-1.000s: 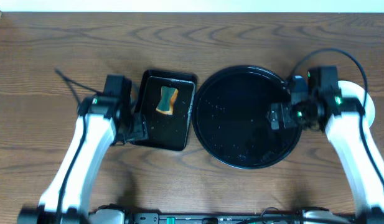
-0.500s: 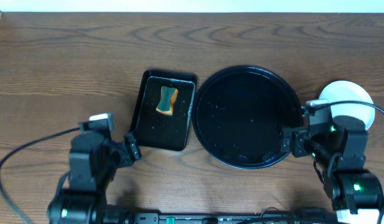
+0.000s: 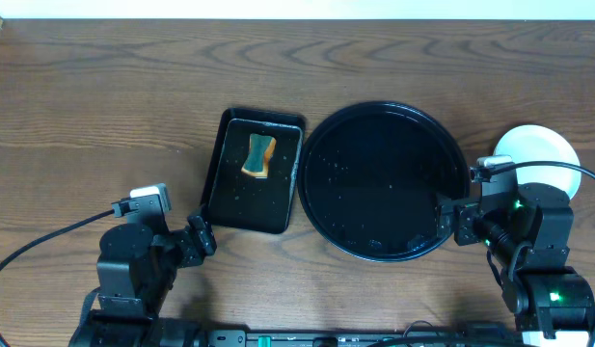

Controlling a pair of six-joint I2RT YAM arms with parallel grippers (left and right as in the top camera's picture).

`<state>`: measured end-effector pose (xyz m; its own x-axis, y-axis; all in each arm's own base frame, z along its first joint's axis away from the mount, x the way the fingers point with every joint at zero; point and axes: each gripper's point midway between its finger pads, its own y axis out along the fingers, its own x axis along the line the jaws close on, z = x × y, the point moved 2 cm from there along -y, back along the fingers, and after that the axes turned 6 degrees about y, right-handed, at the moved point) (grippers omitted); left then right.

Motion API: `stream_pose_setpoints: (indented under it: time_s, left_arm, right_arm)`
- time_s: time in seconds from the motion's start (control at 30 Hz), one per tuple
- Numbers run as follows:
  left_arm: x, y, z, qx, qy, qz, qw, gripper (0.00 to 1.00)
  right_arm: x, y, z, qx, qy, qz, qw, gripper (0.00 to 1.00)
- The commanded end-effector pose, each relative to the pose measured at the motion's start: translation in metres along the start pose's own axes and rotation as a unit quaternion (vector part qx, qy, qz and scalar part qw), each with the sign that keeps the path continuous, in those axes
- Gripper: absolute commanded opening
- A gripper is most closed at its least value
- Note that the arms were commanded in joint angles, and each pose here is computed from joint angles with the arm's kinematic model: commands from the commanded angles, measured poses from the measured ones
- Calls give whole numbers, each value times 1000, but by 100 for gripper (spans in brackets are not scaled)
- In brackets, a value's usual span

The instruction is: Clean dirty plates on tray and stack at the side

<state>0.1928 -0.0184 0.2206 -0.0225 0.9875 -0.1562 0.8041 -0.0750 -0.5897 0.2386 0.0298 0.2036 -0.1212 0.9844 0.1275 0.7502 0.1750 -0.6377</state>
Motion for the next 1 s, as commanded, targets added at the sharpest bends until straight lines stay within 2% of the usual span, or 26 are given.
stream_pose_setpoints:
  time_s: [0.0,0.23,0.33,0.6,0.8,0.97]
  left_arm:
    - [1,1,2,3,-2,-1,1000,84]
    - [1,1,2,3,-2,-1,1000,85]
    - [1,1,2,3,-2,-1,1000,85]
    - [1,1,2,3,-2,-1,1000,85]
    - [1,1,2,3,-2,-1,1000,85]
    - [1,1,2,3,-2,-1,1000,85]
  right_arm:
    - [0,1,3,4,5,1,1000,99]
    - [0,-3,16,27,8,4,1000,99]
    - [-1,-10,11,6,0,10,1000,99]
    - [4,-33,-25,-162,-43,7,986,99]
    - [5,-45,-28,-301,-62,4,951,99]
    - [5,-43,-20,-384,-73,2,920,99]
